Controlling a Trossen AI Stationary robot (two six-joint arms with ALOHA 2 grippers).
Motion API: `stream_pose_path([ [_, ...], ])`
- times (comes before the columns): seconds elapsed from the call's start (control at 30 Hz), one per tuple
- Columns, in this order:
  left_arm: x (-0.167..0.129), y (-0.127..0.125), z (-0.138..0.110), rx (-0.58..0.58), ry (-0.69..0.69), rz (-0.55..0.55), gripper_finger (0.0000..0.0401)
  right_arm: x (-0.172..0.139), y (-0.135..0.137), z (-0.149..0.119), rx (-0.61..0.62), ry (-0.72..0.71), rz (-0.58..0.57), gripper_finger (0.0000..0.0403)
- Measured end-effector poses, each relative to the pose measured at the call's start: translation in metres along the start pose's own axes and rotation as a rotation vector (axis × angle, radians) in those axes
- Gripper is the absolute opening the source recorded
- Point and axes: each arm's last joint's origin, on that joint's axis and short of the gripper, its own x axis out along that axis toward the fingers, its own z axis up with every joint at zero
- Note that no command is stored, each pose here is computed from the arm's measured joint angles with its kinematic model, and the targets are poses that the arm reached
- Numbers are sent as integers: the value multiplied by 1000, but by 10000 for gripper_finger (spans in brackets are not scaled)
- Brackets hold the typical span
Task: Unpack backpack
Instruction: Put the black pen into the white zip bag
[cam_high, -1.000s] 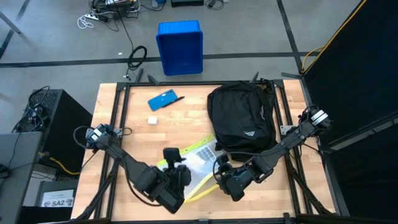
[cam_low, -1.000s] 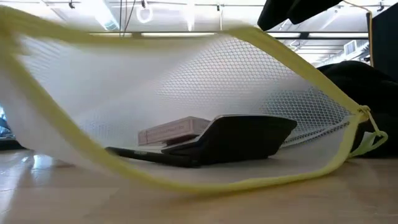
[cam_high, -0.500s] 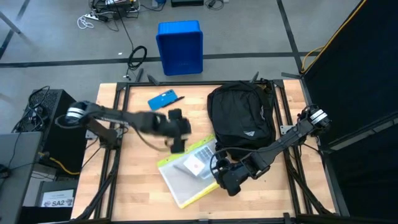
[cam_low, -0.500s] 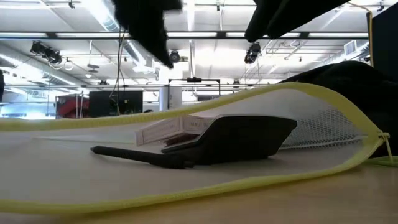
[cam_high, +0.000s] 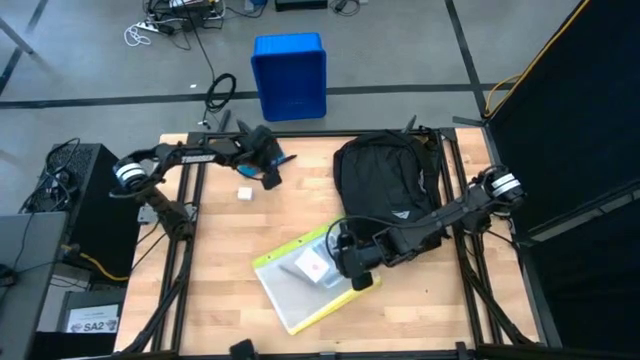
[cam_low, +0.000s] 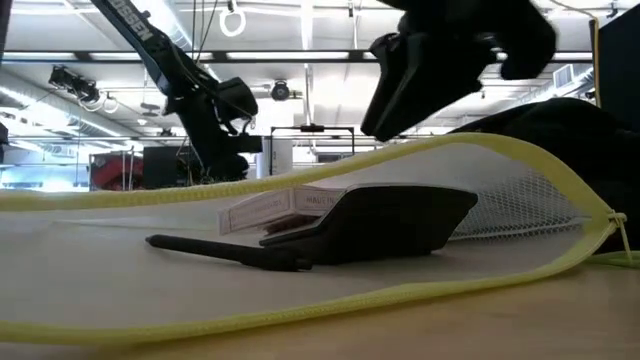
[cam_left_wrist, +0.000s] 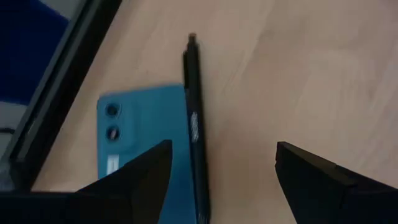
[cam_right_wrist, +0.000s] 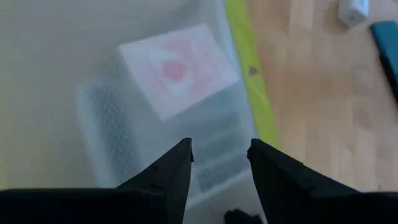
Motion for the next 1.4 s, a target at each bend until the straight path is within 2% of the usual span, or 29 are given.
stream_pose_path([
  [0.33, 47, 4, 15, 160, 10, -4, 252, 6, -14, -3, 24, 13, -20, 129],
  [0.47, 61, 5, 26, 168, -4, -17, 252, 7, -14, -2, 21, 4, -19, 128],
  [0.63, 67, 8, 32, 144, 24, -113, 238, 7, -14, -2, 18, 4, -19, 129],
  [0.93, 60, 7, 27, 67, 158, -246, 160, 7, -14, -2, 18, 4, -19, 122],
  [1.23, 61, -7, 24, 96, 200, -202, 22, 6, -13, -1, 19, -6, -18, 123],
  [1.4, 60, -21, 25, 97, 225, -184, 5, 6, -13, -1, 19, -7, -18, 119],
])
